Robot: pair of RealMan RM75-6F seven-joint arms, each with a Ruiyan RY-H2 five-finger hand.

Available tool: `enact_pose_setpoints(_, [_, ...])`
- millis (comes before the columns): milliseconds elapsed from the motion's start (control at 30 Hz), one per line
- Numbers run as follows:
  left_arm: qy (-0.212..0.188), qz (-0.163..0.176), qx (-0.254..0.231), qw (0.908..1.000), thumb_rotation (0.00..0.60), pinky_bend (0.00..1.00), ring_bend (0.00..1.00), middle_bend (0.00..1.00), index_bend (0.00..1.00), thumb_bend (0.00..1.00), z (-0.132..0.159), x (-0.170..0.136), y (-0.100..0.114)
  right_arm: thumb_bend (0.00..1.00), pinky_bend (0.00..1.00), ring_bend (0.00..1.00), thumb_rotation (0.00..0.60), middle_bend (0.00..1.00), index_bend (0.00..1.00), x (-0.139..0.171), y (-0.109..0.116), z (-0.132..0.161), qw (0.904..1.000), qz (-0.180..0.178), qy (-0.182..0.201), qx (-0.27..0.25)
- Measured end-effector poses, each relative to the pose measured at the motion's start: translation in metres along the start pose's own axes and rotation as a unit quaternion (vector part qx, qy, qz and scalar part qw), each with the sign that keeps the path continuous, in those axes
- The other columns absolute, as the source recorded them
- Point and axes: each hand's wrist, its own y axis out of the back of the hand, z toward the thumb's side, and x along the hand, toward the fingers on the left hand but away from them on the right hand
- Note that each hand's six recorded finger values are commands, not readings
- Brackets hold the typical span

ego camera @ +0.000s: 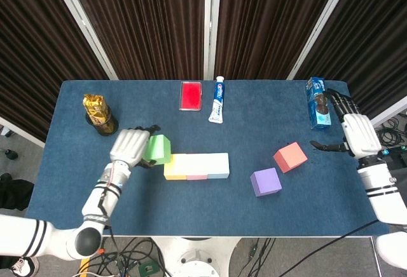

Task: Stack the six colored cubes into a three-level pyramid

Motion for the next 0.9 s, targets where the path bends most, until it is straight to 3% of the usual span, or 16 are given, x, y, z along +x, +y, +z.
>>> enact_pose_setpoints(333, [-0.020, -0.017, -0.004, 0.9997, 0.600, 0.31, 0.24, 0.59, 0.18, 0.28, 0.046, 0.006, -0.019, 0.00, 0.00, 0.00, 0.600, 0.02, 0.00, 0.009, 0.006, -0.011, 1.0000, -0.005, -0.007, -0.005])
enact_pose_setpoints(900, [-0.005, -0.027, -0.003, 0.9996, 0.600, 0.30, 0.25, 0.59, 0.17, 0.28, 0.064, 0.013, -0.027, 0.00, 0.00, 0.00, 0.600, 0.02, 0.00, 0.012, 0.005, -0.020, 0.9999, -0.004, -0.012, -0.004])
